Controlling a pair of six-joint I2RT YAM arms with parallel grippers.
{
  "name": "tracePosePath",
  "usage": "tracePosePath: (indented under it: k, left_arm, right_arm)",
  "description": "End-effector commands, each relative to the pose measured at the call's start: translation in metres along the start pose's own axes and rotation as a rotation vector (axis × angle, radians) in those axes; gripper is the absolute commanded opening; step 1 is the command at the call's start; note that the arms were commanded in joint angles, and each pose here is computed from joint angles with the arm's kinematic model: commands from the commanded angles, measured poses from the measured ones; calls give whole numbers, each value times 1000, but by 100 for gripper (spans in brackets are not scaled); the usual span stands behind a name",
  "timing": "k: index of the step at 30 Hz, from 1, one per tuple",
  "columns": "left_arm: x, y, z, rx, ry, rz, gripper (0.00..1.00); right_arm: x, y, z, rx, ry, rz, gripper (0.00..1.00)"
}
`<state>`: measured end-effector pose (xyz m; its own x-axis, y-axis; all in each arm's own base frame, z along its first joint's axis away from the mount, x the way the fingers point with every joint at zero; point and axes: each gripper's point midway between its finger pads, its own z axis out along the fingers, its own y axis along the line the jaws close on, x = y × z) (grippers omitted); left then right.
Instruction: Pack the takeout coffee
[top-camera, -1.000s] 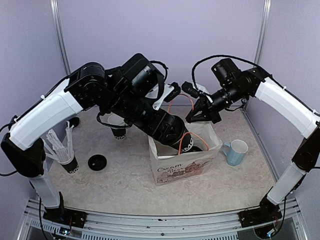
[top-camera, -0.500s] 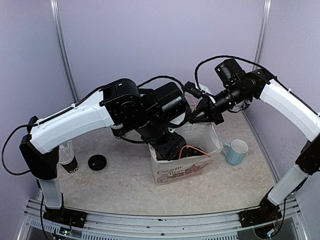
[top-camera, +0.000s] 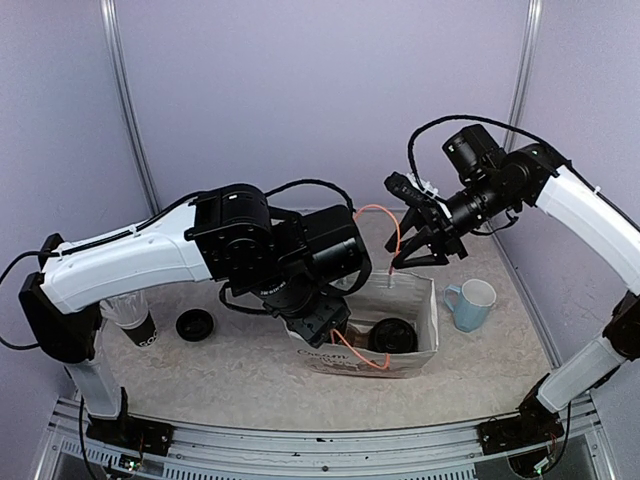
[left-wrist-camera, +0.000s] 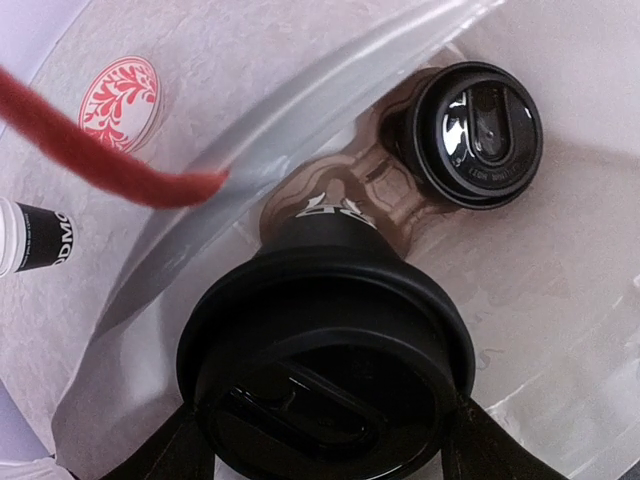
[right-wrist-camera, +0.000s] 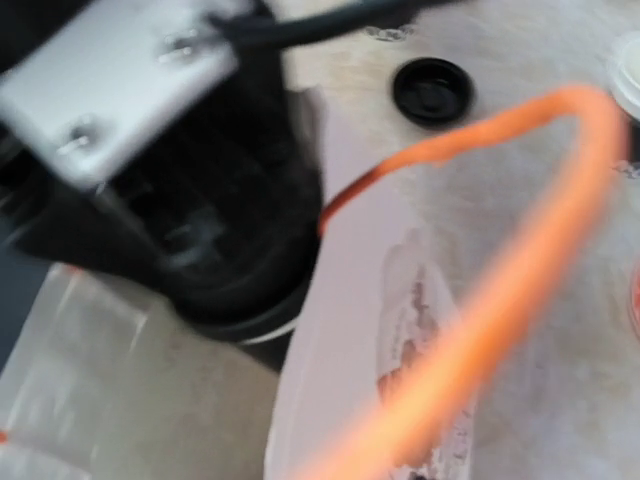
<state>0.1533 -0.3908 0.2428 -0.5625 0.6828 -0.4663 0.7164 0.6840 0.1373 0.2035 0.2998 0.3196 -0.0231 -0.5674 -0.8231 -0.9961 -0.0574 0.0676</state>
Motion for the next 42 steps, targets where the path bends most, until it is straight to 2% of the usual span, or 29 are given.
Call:
tracePosePath:
  k: [1,8,14,19,31,42]
  left_arm:
    - [14,5,-5,-64,1,9,51]
    - [30,-16,-7,-88,-7,103,52]
    - [51,-26,-1,-148,2,210,52]
    - [55,-28,9,-198,-7,270,51]
    - [39,-48,15,-145,-100,322,51]
    - [22,-48,3,-170,-203,414,51]
  right_arm:
    - [-8,29,-10,-80,-35,-64,42]
    - [-23,-5,-26,60,-44,-84,43]
    - [6,-53,-2,153,32,18,43]
    - [40,-74,28,130,104,89,42]
    - [102,-95,82,91,209,177,41]
    - [111,-88,105,-34,207,226,43]
